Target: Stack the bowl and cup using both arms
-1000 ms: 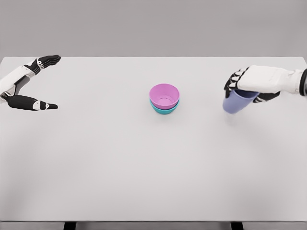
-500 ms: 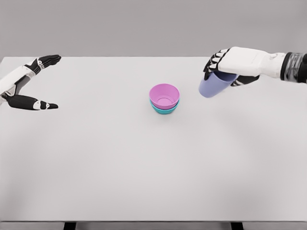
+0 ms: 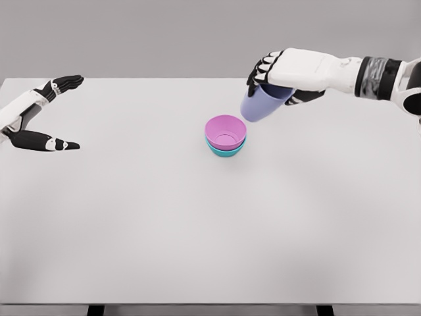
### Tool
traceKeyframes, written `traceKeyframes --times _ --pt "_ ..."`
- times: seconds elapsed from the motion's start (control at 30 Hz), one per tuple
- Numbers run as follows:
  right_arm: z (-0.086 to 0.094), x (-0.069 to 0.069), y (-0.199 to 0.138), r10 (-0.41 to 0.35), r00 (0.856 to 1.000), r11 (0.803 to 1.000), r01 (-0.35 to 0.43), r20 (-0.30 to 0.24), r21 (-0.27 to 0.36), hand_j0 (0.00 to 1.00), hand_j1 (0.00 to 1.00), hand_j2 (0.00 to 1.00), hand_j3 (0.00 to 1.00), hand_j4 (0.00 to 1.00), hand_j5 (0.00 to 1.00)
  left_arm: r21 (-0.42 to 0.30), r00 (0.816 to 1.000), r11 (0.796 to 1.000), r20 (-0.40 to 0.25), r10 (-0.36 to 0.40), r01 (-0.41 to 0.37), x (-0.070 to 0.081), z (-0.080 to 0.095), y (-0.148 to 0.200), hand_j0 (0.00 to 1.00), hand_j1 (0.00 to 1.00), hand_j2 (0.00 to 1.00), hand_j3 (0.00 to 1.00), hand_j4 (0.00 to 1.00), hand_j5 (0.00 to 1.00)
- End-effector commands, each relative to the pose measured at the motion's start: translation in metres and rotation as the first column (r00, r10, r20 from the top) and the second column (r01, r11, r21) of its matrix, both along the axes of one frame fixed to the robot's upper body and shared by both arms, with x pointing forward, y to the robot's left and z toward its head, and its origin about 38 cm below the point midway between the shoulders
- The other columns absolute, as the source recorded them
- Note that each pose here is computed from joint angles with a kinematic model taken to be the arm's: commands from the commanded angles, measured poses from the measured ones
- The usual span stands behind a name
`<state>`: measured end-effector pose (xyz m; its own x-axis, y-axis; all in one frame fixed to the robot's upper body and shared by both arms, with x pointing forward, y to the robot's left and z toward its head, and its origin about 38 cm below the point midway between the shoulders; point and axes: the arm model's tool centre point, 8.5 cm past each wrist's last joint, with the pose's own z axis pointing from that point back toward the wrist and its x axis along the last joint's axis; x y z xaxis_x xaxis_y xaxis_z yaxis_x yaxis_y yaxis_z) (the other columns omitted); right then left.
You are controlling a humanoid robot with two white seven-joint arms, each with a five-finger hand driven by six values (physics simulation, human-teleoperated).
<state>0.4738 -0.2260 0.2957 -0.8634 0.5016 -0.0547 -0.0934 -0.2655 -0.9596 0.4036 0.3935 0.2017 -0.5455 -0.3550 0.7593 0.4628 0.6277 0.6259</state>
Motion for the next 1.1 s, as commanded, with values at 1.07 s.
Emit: traceKeyframes --times 1.07 --pt "-0.026 0.004 0.055 0.081 0.996 0.997 -0.082 -0.047 -0.014 0.62 0.62 0.62 0.62 0.62 0.62 -0.014 1.000 1.000 0.001 -0.002 0.002 0.001 0.001 -0.002 1.00 1.00 1.00 1.00 1.00 1.00"
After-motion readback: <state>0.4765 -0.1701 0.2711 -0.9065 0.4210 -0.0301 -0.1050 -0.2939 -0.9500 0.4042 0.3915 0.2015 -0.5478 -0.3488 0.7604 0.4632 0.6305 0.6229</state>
